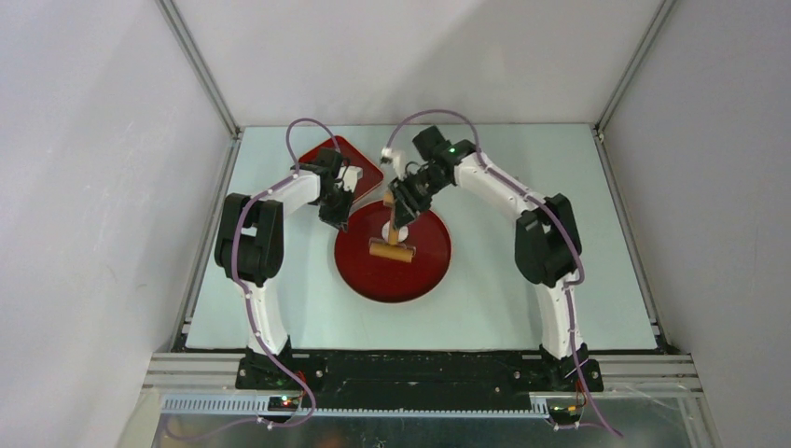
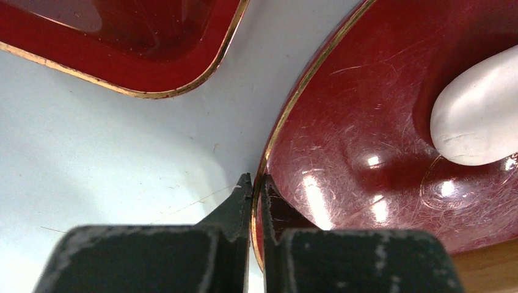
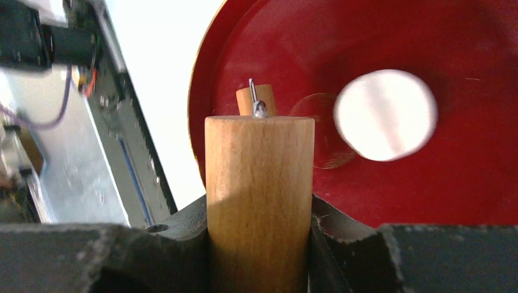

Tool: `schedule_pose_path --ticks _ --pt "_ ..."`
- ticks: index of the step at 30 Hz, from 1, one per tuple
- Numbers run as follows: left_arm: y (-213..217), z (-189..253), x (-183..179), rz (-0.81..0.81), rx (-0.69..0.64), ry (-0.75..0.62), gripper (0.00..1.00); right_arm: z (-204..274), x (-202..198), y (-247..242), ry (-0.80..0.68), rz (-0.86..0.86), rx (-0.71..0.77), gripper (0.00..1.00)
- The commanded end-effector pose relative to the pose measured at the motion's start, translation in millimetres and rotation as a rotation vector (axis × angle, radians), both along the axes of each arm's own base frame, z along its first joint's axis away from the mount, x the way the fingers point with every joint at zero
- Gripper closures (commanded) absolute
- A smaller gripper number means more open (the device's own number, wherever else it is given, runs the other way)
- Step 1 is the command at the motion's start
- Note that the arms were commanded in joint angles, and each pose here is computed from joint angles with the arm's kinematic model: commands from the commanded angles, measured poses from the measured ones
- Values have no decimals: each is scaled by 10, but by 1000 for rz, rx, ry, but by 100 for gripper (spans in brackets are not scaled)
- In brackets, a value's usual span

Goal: Roll out the dumpling wrappers from the dough
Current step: Flatten out the dough on the work surface.

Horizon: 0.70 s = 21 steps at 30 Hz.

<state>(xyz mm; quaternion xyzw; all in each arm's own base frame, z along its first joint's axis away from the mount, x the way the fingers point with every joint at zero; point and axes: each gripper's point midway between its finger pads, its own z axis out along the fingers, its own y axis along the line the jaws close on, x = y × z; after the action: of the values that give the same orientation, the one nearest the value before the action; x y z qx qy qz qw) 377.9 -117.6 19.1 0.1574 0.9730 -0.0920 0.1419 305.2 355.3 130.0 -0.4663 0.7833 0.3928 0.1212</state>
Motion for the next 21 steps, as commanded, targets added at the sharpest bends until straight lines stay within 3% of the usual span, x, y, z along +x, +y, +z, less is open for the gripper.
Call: schedule_pose_path --ticks 1,7,16,21 --pt "58 -80 107 29 35 -19 100 701 688 -154 -86 -359 109 100" --pt "58 -82 104 31 36 -18 100 439 1011 -427 -38 -679 53 100" --pt "51 -77 110 30 34 -20 100 42 1000 -417 66 -754 -12 100" --pt "51 -84 107 30 33 -18 100 -116 942 -352 46 -751 -65 100"
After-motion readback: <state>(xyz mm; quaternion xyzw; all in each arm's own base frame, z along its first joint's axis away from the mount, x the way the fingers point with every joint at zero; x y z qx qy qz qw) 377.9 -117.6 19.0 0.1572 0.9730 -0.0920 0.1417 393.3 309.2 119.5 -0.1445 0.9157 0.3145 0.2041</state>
